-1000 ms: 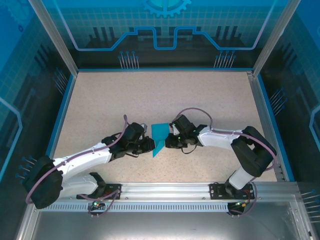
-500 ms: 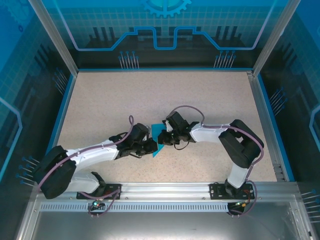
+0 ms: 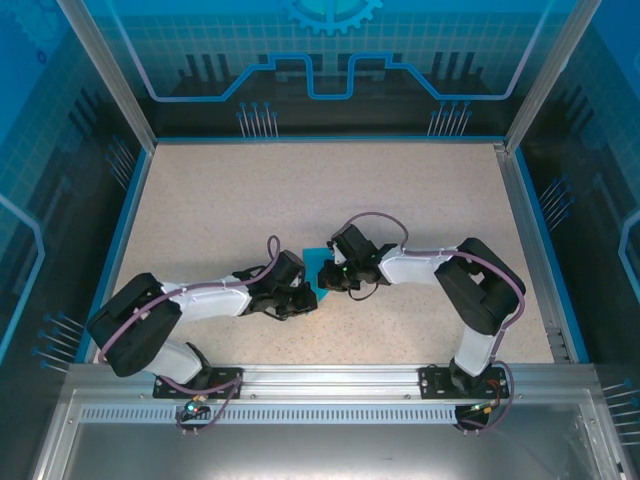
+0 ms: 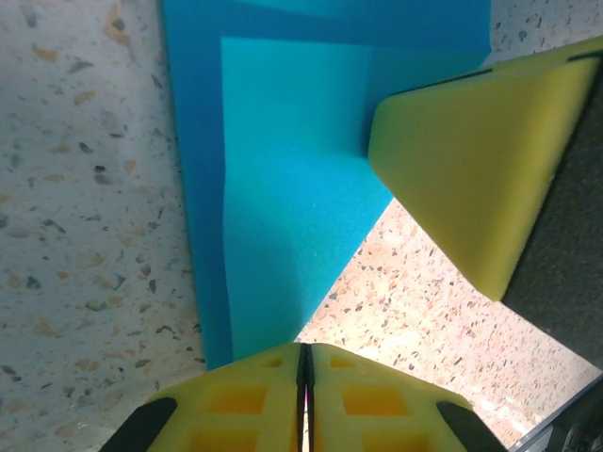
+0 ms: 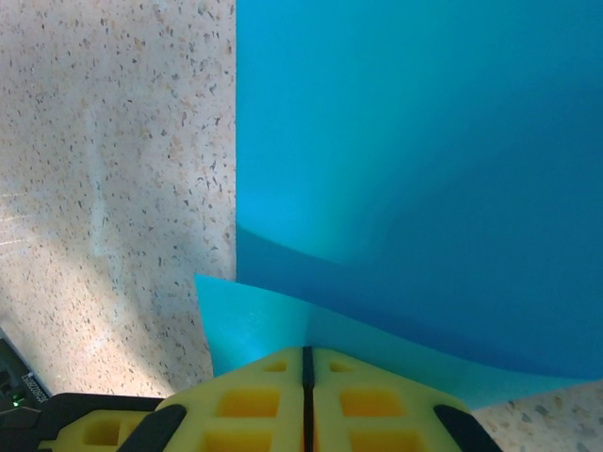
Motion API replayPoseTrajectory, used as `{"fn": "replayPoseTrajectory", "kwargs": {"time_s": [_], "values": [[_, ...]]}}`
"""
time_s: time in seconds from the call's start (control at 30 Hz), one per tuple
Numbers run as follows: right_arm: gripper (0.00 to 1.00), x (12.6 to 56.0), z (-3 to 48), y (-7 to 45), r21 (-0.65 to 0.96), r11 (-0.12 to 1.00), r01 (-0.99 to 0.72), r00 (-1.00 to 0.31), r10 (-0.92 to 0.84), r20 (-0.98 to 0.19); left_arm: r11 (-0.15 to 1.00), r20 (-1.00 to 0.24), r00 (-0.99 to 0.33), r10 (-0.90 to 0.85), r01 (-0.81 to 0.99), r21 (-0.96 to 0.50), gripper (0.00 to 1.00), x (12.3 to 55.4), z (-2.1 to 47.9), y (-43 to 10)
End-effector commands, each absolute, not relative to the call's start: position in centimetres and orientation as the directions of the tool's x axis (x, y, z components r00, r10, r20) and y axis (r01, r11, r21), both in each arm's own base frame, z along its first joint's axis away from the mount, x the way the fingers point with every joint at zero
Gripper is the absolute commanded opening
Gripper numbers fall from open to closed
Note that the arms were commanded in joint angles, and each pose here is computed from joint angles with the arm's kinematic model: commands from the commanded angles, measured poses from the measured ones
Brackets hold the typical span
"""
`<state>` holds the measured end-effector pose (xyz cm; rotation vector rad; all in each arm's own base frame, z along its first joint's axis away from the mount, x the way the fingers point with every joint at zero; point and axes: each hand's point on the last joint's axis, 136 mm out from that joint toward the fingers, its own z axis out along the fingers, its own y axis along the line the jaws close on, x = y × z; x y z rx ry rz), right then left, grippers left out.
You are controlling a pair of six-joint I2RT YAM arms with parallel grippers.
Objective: Fold a paper plane with a square sheet of paper (pick it up from the middle)
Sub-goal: Third fold the triangle at the center of the table.
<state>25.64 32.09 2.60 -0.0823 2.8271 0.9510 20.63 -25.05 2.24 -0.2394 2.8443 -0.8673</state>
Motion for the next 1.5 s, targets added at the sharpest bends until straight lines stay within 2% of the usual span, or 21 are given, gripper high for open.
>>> {"fn": "replayPoseTrajectory", "kwargs": {"time_s": [0.0,0.23,0.47,0.7,1.03,1.47], "values": [[0.09,25.0,1.4,31.7,0.565,0.822,-0.075,-0.990,0.005,-0.139,0.822,-0.105,-0.976,-0.192,-0.101,-0.560,0.12,20.9,2.4,-25.5],[0.08,24.9,1.4,31.7,0.570,0.819,-0.072,-0.990,0.009,-0.138,0.844,-0.086,-0.976,-0.198,-0.126,-0.522,0.11,20.6,1.2,-24.9],[0.09,23.4,3.2,33.0,0.637,0.753,-0.168,-0.982,-0.068,-0.178,0.854,-0.078,-0.976,-0.203,-0.137,-0.501,0.09,20.4,0.7,-24.5],[0.09,21.9,0.9,32.8,0.618,0.772,-0.149,-0.988,-0.088,-0.128,0.854,-0.080,-0.975,-0.207,-0.140,-0.502,0.08,20.4,0.7,-24.4],[0.08,22.1,-0.9,31.5,0.565,0.819,-0.102,-0.994,-0.062,-0.089,0.823,-0.151,-0.962,-0.227,-0.107,-0.557,0.10,21.4,3.9,-24.8],[0.07,22.2,-1.0,31.3,0.561,0.823,-0.093,-0.995,-0.056,-0.082,0.874,-0.081,-0.971,-0.224,-0.163,-0.458,0.09,20.3,0.7,-23.5]]}}
